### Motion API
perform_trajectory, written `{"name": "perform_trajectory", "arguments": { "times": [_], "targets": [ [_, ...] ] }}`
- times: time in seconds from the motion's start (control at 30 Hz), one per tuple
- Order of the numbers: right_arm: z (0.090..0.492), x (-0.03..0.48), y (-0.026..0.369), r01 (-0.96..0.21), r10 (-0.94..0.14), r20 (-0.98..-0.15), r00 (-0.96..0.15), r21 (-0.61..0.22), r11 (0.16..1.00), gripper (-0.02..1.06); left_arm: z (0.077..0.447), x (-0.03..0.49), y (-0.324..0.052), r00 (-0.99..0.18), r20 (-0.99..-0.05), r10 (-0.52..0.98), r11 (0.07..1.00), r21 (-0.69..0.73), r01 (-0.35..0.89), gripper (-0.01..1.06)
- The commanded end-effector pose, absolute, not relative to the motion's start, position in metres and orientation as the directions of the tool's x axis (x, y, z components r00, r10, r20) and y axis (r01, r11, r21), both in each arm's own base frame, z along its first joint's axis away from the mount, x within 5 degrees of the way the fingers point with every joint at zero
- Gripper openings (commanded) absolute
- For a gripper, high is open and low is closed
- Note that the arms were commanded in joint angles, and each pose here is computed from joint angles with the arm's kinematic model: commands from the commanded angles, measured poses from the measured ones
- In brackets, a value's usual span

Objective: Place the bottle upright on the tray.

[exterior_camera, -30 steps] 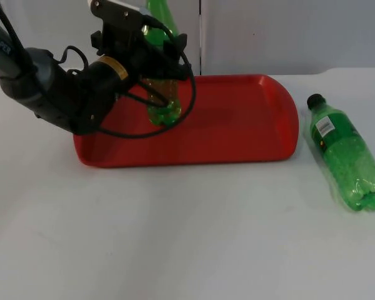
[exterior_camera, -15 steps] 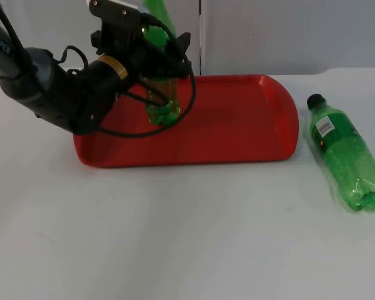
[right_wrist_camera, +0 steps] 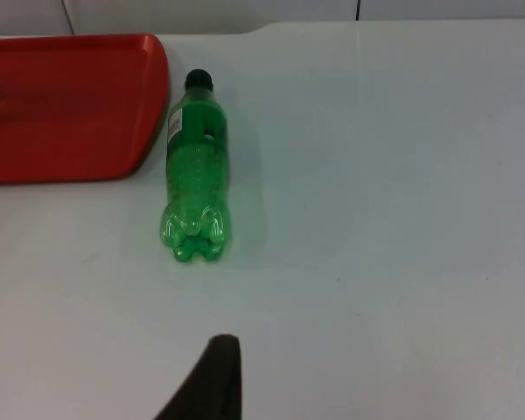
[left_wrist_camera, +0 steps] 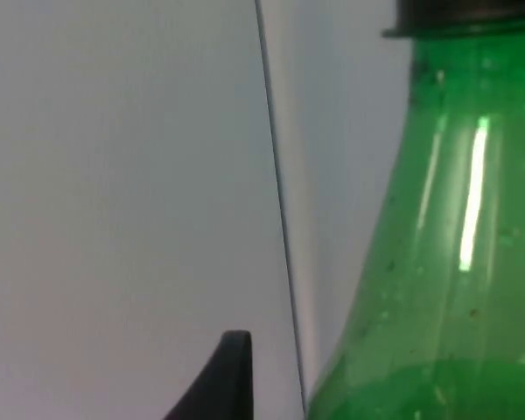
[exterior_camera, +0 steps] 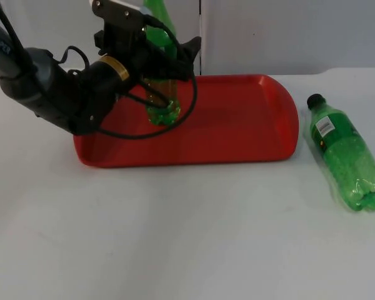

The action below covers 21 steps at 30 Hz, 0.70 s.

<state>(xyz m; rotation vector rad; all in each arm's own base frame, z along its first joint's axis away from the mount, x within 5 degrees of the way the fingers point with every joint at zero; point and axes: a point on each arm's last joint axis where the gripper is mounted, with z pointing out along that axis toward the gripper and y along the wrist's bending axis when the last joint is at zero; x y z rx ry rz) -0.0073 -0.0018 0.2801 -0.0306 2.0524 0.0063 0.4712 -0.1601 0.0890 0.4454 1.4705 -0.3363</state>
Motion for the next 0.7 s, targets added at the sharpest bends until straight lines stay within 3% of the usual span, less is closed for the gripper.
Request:
{"name": "perform_trajectory", "arguments": {
  "times": [0.0,0.13,0.33,0.67],
  "targets": [
    [0.280,-0.007,-0.002,-0.019,-0.016,-0.889,-0.458,-0.008,1.000,0.98,0.091,0.469,-0.160,0.073,-0.997,0.025,0.872,0.058,0.486,1.05],
    [0.280,-0.007,-0.002,-0.019,-0.016,-0.889,-0.458,-0.008,1.000,0.98,0.085,0.461,-0.158,0.043,-0.999,0.025,0.873,0.043,0.486,1.05],
    [0.280,-0.007,-0.002,-0.019,-0.016,-0.889,-0.458,-0.008,1.000,0.98,0.089,0.445,-0.155,0.116,-0.993,-0.015,0.865,0.045,0.500,1.05],
    [0.280,-0.007,-0.002,-0.019,-0.016,-0.889,-0.458,-0.008,1.000,0.98,0.085,0.424,-0.147,0.064,-0.998,0.020,0.870,0.049,0.491,1.05]
  ]
}}
